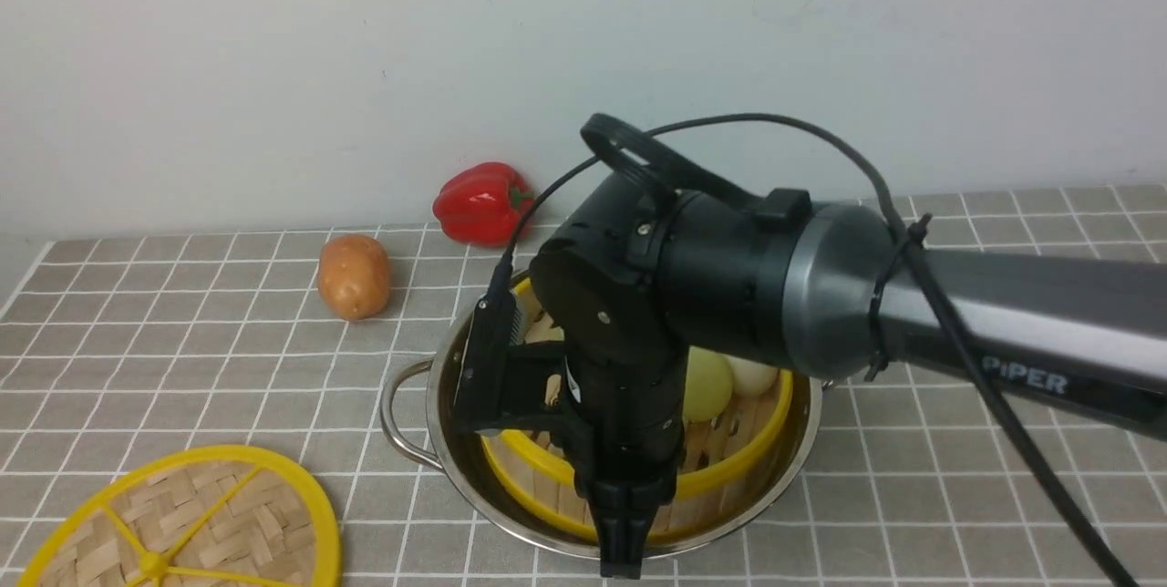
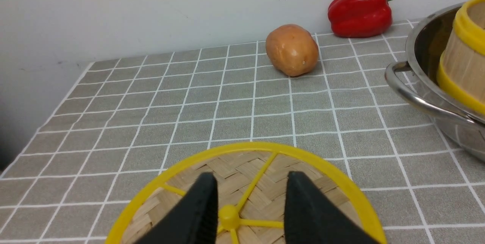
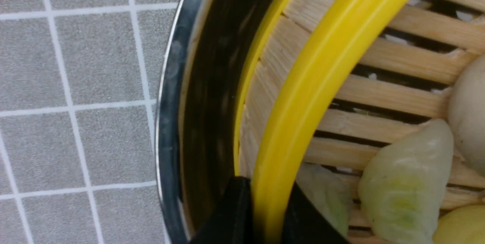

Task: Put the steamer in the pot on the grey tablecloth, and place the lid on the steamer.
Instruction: 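Place the bamboo steamer basket of food into the steel pot with the right gripper, then grasp the bamboo steamer lid lying on the table by its centre knob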

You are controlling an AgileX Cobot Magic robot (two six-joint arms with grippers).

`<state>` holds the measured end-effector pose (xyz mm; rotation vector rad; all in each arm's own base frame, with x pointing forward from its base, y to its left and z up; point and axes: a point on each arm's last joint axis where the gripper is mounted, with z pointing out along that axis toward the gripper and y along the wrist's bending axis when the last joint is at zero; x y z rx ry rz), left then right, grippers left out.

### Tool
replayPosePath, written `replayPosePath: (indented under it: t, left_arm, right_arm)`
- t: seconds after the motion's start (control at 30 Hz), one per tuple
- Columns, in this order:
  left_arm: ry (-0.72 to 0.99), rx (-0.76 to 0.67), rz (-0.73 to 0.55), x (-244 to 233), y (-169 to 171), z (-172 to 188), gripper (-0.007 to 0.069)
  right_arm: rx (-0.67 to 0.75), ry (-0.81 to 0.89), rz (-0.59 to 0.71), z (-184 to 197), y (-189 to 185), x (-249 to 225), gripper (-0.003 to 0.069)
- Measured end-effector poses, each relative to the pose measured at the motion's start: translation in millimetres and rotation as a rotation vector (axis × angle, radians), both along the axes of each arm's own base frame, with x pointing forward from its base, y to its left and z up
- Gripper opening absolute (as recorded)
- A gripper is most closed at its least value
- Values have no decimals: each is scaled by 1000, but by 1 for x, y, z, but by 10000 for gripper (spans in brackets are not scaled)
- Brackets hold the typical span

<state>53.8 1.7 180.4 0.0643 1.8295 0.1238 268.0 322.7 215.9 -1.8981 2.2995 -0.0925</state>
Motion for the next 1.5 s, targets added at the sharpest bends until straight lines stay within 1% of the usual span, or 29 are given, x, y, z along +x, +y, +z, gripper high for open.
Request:
replayPosePath:
  t: [0.17, 0.77, 0.83, 0.9, 1.07, 1.1, 1.13, 1.17, 1.2, 1.23, 1.3, 1.4, 1.5]
  left_arm:
    - [0, 0, 0, 0, 0, 0, 243]
    - [0, 0, 0, 0, 0, 0, 243]
    - [0, 0, 0, 0, 0, 0, 243]
    - [0, 0, 0, 0, 0, 0, 243]
    - [0, 0, 0, 0, 0, 0, 243]
    - [0, 0, 0, 0, 0, 0, 243]
    - [0, 0, 0, 0, 0, 0, 243]
    - [0, 0, 0, 0, 0, 0, 243]
    - [0, 0, 0, 0, 0, 0, 243]
    - [0, 0, 0, 0, 0, 0, 243]
    - [0, 0, 0, 0, 0, 0, 243]
    - [0, 0, 0, 0, 0, 0, 243]
    - [0, 0, 0, 0, 0, 0, 243]
  right_arm:
    - [7, -17, 39, -2, 2, 2, 85]
    - [-73, 18, 67, -27, 4, 4, 78]
    - [-73, 17, 67, -27, 4, 4, 92]
    - [-76, 14, 68, -26, 3, 4, 141]
    - [-67, -14, 62, -16, 1, 5, 376]
    - [-61, -19, 61, -13, 1, 4, 402]
    - [-50, -28, 57, -7, 0, 3, 451]
    - [-48, -29, 58, -6, 0, 3, 459]
    - [-33, -42, 56, 2, -2, 2, 508]
    - [-22, -52, 55, 9, -3, 1, 531]
    - [0, -75, 56, 22, -5, 0, 554]
    - [19, -103, 55, 35, -9, -2, 558]
    - [52, -156, 40, 59, -16, -5, 522]
